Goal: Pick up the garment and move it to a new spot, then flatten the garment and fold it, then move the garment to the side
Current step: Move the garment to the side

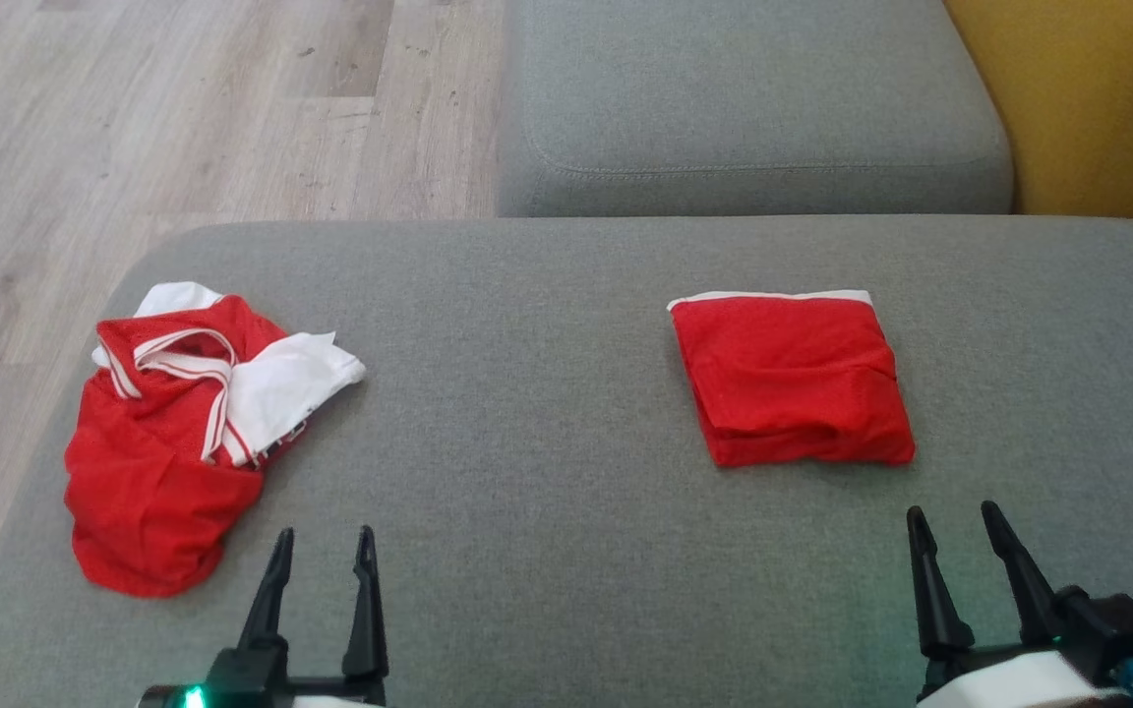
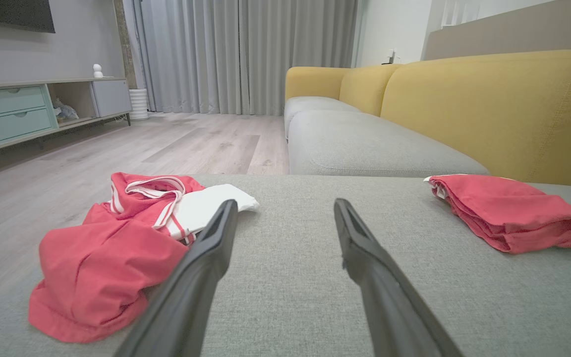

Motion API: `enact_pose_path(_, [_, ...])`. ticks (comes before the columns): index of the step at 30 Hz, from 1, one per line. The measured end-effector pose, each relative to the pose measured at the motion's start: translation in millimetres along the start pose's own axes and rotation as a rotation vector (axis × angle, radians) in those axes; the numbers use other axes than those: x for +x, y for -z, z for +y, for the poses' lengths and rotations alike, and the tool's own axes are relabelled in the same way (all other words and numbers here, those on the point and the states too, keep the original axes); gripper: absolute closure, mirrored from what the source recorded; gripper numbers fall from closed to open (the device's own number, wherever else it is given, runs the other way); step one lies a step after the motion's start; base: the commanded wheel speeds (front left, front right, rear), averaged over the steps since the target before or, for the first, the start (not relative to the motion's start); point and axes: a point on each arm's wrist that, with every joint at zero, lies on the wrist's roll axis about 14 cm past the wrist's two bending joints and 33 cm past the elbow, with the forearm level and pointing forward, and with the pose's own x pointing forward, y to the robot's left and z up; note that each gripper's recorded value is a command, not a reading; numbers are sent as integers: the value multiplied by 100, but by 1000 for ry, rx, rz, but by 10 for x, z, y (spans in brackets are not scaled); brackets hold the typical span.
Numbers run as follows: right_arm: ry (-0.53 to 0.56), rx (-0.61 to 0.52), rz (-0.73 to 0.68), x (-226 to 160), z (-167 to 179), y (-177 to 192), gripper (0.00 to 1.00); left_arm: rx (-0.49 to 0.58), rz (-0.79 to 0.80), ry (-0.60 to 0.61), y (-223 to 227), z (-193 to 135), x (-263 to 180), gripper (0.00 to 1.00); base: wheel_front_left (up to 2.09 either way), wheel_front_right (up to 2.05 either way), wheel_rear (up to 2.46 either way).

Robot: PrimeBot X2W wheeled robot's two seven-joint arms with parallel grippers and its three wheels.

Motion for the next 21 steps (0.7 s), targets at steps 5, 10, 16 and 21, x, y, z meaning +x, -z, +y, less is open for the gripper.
enact_pose_path(5, [2, 2, 0, -2, -2, 1, 0, 1, -2, -12, -5, 40, 4, 0, 0, 0, 0])
enact_pose_path(10, [5, 1, 14, 15, -17, 40, 0, 1, 9, -15, 22, 50, 13, 0, 0, 0, 0])
enact_pose_path(16, [32, 17, 79, 116, -128, 229, 0, 8, 24, -7, 53, 5, 85, 0, 0, 0, 0])
enact_pose_path(21, [56, -3, 76, 604, -411, 150, 0, 9, 31, 38, 63, -141, 273, 0, 0, 0, 0])
